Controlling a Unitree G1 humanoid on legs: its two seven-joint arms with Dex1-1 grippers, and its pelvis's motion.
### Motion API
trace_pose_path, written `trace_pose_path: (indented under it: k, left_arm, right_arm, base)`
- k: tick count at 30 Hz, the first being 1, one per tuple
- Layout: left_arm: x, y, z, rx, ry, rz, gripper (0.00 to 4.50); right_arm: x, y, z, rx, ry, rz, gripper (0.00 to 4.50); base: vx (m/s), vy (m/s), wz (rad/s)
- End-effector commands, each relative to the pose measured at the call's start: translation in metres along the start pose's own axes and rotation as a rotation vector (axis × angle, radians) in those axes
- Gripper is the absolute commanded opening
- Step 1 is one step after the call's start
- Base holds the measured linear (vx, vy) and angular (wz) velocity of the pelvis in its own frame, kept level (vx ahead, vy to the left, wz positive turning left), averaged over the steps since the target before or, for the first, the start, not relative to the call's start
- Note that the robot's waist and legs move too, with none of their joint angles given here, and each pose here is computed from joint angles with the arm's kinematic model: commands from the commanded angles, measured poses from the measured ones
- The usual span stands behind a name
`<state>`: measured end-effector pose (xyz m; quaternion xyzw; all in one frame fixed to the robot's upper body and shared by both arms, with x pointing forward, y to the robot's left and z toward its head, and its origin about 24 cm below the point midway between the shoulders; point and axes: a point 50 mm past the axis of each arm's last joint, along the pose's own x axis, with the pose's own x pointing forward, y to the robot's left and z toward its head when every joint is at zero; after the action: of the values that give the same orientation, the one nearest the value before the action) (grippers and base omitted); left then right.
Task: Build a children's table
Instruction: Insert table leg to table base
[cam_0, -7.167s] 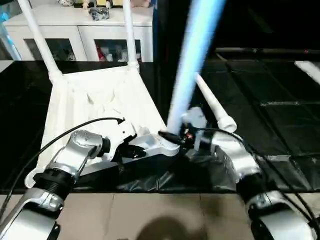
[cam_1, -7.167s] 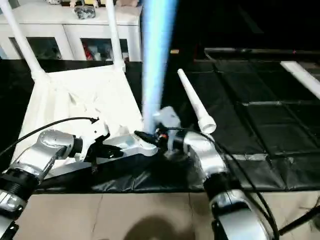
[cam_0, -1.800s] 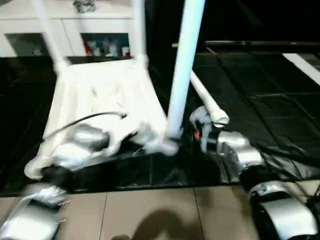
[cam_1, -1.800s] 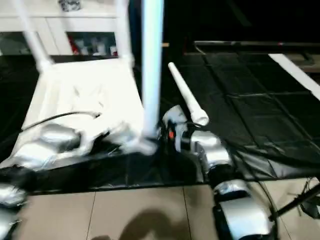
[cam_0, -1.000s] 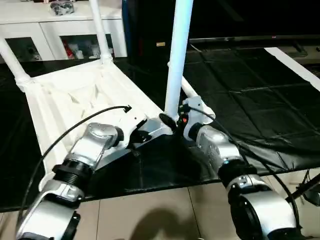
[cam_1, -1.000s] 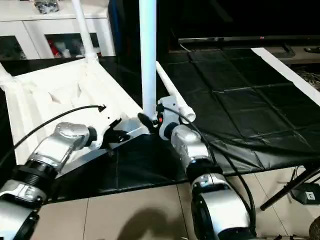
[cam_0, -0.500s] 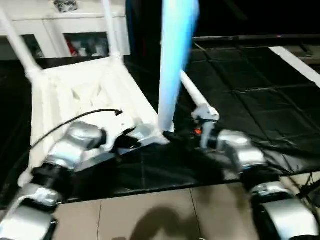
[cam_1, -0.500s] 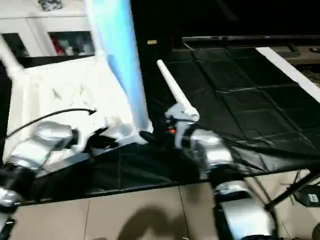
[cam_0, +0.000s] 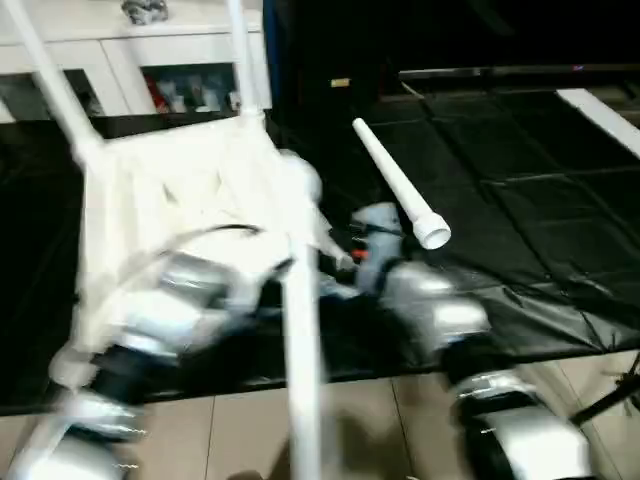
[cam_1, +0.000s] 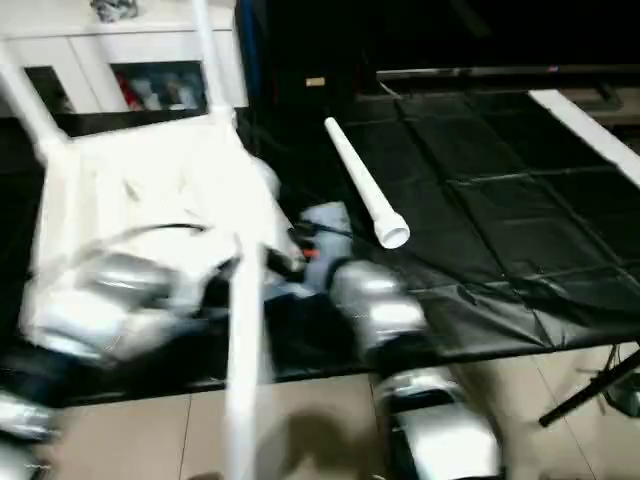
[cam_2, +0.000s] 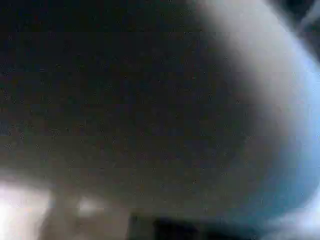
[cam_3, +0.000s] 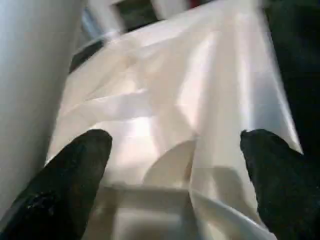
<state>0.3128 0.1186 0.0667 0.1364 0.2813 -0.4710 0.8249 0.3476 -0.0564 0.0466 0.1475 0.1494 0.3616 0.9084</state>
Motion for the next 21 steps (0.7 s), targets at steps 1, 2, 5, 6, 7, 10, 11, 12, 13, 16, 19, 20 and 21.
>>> trace_pose_path:
  k: [1, 2, 5, 6, 7, 10, 11, 12, 13, 16, 19, 20, 21]
  left_arm:
    - [-0.006, 0.010, -0.002, -0.035, -0.005, 0.042, 0.00]
    - [-0.008, 0.014, -0.004, -0.028, 0.005, 0.063, 0.00]
    - [-0.014, 0.019, -0.008, -0.060, 0.025, 0.099, 0.00]
    - [-0.014, 0.019, -0.008, -0.060, 0.025, 0.099, 0.00]
    - [-0.015, 0.018, -0.009, -0.082, 0.029, 0.108, 0.00]
    - [-0.015, 0.013, -0.011, -0.173, 0.023, 0.141, 0.00]
    - [-0.014, 0.012, -0.011, -0.181, 0.020, 0.143, 0.00]
    - [-0.013, 0.012, -0.012, -0.188, 0.017, 0.144, 0.00]
    - [-0.013, 0.012, -0.012, -0.188, 0.017, 0.144, 0.00]
    - [-0.012, 0.015, -0.011, -0.191, 0.007, 0.159, 0.00]
    - [-0.014, 0.018, -0.010, -0.186, 0.006, 0.177, 0.00]
    - [-0.014, 0.018, -0.011, -0.188, 0.005, 0.186, 0.00]
    - [-0.015, 0.018, -0.011, -0.193, 0.006, 0.194, 0.00]
  right_arm:
    - [-0.003, -0.004, -0.002, 0.030, 0.009, -0.029, 4.47]
    - [-0.004, -0.006, -0.005, 0.056, 0.023, -0.037, 4.47]
    - [-0.008, -0.012, -0.009, 0.107, 0.042, -0.093, 4.47]
    - [-0.008, -0.012, -0.009, 0.107, 0.042, -0.093, 4.47]
    - [-0.009, -0.014, -0.011, 0.128, 0.047, -0.122, 4.47]
    - [-0.010, -0.013, -0.017, 0.148, 0.072, -0.185, 4.47]
    - [-0.010, -0.012, -0.017, 0.150, 0.074, -0.187, 4.47]
    - [-0.010, -0.011, -0.018, 0.139, 0.081, -0.184, 4.47]
    - [-0.010, -0.011, -0.018, 0.139, 0.081, -0.184, 4.47]
    - [-0.010, -0.012, -0.016, 0.115, 0.079, -0.186, 4.47]
    - [-0.011, -0.014, -0.004, 0.081, 0.049, -0.146, 4.47]
    - [-0.012, -0.015, 0.000, 0.056, 0.048, -0.130, 4.47]
    - [-0.013, -0.015, 0.003, 0.030, 0.051, -0.118, 4.47]
  base:
    - [0.000, 0.000, 0.00]
    - [0.000, 0.000, 0.00]
    - [0.000, 0.000, 0.00]
    - [0.000, 0.000, 0.00]
    - [0.000, 0.000, 0.00]
    - [0.000, 0.000, 0.00]
    - [0.000, 0.000, 0.00]
    - [0.000, 0.000, 0.00]
    - [0.000, 0.000, 0.00]
    - [0.000, 0.000, 0.00]
    - [0.000, 0.000, 0.00]
    - [0.000, 0.000, 0.00]
    - [0.000, 0.000, 0.00]
